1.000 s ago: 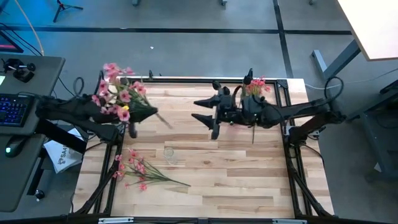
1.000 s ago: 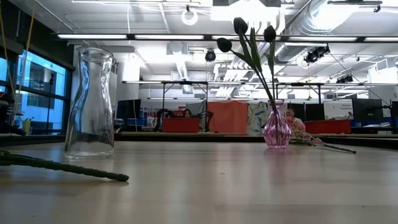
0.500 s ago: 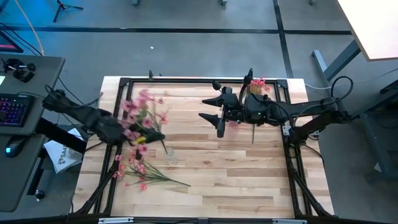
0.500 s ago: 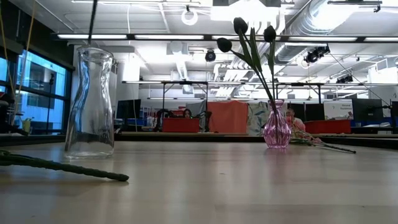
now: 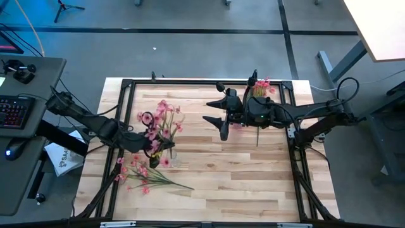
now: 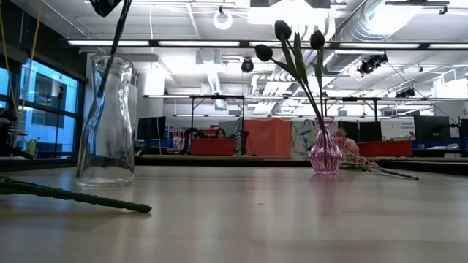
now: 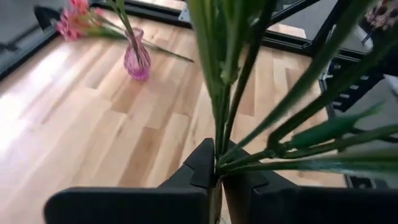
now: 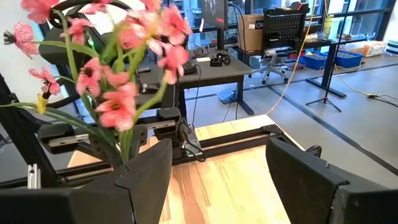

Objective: Sort flowers into vase by color
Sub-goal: Put the center pink flowers into the transparent vase, then put the bottom pink flowers into the transparent vase

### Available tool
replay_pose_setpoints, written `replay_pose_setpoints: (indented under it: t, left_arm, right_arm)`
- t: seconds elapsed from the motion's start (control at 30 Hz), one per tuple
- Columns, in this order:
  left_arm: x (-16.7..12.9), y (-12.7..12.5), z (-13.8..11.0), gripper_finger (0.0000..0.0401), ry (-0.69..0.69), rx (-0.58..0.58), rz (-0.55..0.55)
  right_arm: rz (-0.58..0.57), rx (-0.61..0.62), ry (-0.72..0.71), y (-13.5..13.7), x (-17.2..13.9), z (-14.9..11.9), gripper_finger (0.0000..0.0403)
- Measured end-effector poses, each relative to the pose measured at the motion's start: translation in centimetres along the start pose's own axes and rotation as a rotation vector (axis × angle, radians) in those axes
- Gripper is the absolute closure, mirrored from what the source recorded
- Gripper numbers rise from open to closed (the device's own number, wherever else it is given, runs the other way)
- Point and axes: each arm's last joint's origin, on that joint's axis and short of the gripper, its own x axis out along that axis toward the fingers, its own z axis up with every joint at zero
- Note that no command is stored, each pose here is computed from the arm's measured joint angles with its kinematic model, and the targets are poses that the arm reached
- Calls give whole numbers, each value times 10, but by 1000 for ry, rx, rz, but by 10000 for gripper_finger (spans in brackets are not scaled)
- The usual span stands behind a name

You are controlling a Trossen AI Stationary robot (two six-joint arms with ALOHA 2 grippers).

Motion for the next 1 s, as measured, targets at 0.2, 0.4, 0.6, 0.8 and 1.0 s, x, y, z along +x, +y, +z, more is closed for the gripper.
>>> replay_pose_setpoints:
  t: [0.2, 0.4, 0.6, 0.8, 1.0]
  left_arm:
    - [-5, 1, -1, 326, 62, -44, -55]
    - [-22, 11, -4, 251, 200, -29, -65]
    - [-41, 22, -15, 210, 371, -56, -78]
    - [-57, 16, -33, 204, 545, -150, -78]
    - [-69, -5, -45, 204, 474, -162, -60]
  right_arm:
    - [0, -8, 3, 0, 0, 0, 146]
    - [-1, -10, 6, 0, 0, -1, 146]
    - [0, -8, 0, -1, -5, 3, 146]
    - [15, 18, 82, -3, -14, -1, 146]
    - [139, 116, 486, 13, -22, -41, 146]
